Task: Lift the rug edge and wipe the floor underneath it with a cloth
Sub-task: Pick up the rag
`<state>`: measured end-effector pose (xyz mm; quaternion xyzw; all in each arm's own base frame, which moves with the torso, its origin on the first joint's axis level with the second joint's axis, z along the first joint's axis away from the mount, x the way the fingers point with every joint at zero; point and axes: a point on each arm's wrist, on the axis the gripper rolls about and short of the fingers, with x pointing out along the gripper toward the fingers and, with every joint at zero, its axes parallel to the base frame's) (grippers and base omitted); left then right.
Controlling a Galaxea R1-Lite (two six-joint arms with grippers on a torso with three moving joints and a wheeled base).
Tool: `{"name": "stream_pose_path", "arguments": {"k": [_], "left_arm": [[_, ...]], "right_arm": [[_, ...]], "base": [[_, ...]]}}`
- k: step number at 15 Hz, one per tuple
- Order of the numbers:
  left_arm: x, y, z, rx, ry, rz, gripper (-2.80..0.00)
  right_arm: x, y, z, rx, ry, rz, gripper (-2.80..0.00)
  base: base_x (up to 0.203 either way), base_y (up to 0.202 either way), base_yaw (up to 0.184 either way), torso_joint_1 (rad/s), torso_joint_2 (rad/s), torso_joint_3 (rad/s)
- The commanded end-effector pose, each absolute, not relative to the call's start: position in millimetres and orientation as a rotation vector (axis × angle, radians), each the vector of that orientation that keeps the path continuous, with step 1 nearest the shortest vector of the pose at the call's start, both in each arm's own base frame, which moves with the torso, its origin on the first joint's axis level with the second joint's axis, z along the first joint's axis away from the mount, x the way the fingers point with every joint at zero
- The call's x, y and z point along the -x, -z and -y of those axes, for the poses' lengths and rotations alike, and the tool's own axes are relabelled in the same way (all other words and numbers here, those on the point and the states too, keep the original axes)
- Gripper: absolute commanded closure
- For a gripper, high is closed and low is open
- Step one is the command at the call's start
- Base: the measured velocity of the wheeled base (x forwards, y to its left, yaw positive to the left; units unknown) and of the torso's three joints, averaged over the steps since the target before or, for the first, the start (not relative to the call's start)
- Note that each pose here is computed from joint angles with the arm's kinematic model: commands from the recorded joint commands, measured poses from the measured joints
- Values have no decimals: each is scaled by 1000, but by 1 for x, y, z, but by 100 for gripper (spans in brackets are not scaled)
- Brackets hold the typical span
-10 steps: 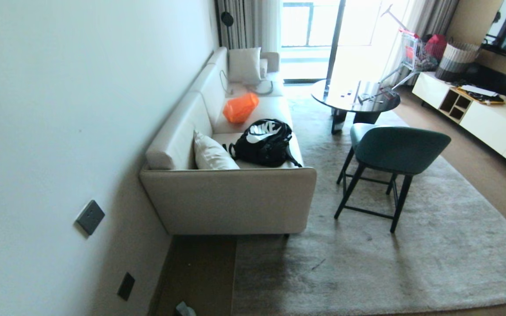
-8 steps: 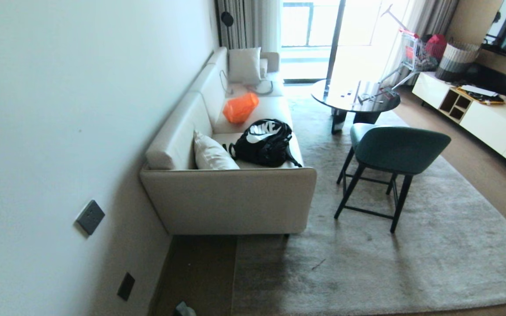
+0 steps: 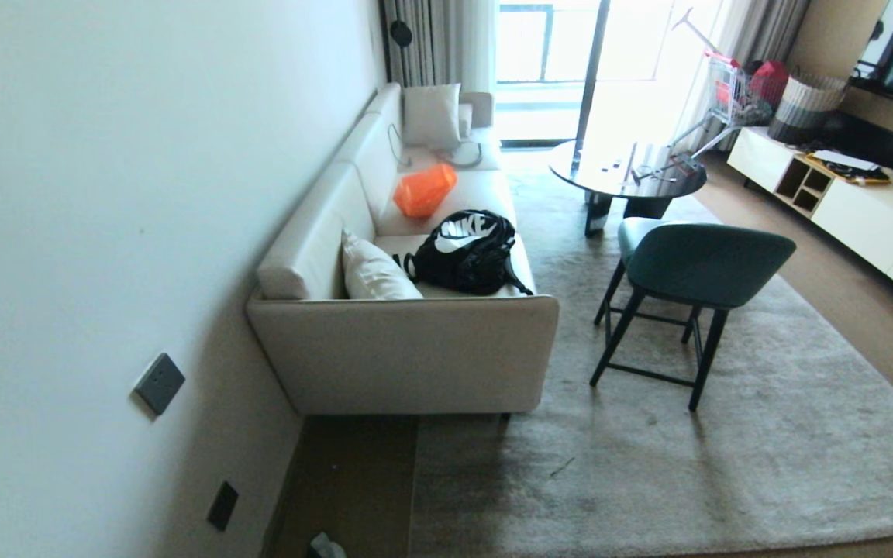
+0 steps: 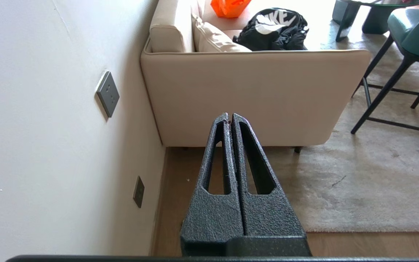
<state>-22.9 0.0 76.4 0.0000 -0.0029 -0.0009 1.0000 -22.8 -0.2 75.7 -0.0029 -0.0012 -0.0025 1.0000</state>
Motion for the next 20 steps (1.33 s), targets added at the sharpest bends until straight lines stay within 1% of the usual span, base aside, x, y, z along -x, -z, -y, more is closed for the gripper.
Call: {"name": "stream_pose_path", "arguments": {"k": [1, 20], "left_arm": [[23, -76, 0, 0, 2, 6, 0], [23, -76, 0, 1, 2, 6, 0]], "right_arm": [[23, -76, 0, 8, 5, 2, 0], [23, -76, 0, 3, 5, 3, 0]], "base": [[0, 0, 0, 0, 0, 0], [0, 0, 0, 0, 0, 0]]}}
